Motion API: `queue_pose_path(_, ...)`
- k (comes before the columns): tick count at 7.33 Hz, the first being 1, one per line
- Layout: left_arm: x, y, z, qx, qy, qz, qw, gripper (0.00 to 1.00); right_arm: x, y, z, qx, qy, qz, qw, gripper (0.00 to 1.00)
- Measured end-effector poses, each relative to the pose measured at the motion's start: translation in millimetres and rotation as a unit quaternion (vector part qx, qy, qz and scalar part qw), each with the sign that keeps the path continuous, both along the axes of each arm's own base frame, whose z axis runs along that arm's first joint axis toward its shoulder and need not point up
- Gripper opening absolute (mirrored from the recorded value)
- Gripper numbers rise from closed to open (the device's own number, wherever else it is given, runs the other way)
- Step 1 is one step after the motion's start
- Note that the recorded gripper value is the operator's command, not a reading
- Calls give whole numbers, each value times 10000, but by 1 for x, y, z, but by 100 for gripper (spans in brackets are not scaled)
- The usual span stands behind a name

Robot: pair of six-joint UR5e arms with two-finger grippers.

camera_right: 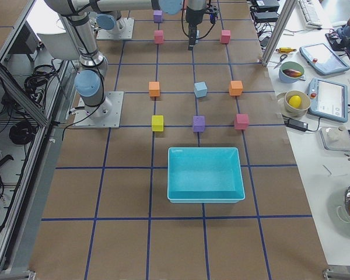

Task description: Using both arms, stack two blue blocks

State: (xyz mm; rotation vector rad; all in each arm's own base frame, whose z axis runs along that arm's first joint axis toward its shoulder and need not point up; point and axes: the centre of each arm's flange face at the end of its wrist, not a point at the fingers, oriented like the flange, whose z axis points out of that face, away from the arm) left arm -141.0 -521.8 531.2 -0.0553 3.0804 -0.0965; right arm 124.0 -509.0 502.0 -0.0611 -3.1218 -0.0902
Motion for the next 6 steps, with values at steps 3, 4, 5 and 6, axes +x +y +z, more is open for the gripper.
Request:
queue_pose_path(3,0,1,1,-5,-1,-2,10000,100,-2,-9,-12,-14,35,-26,10000,100)
queue_pose_path(4,0,1,1,-12,-3,-2,10000,100,-4,-22,-23,-94,45,-34,9999,100)
queue_pose_path(5,0,1,2,-15,-1,-3,10000,100,-6,-44,-41,-223,55,-14,9997,100)
queue_pose_path(6,0,2,1,-12,0,-5,10000,100,-7,-64,-65,-236,57,0,9997,100)
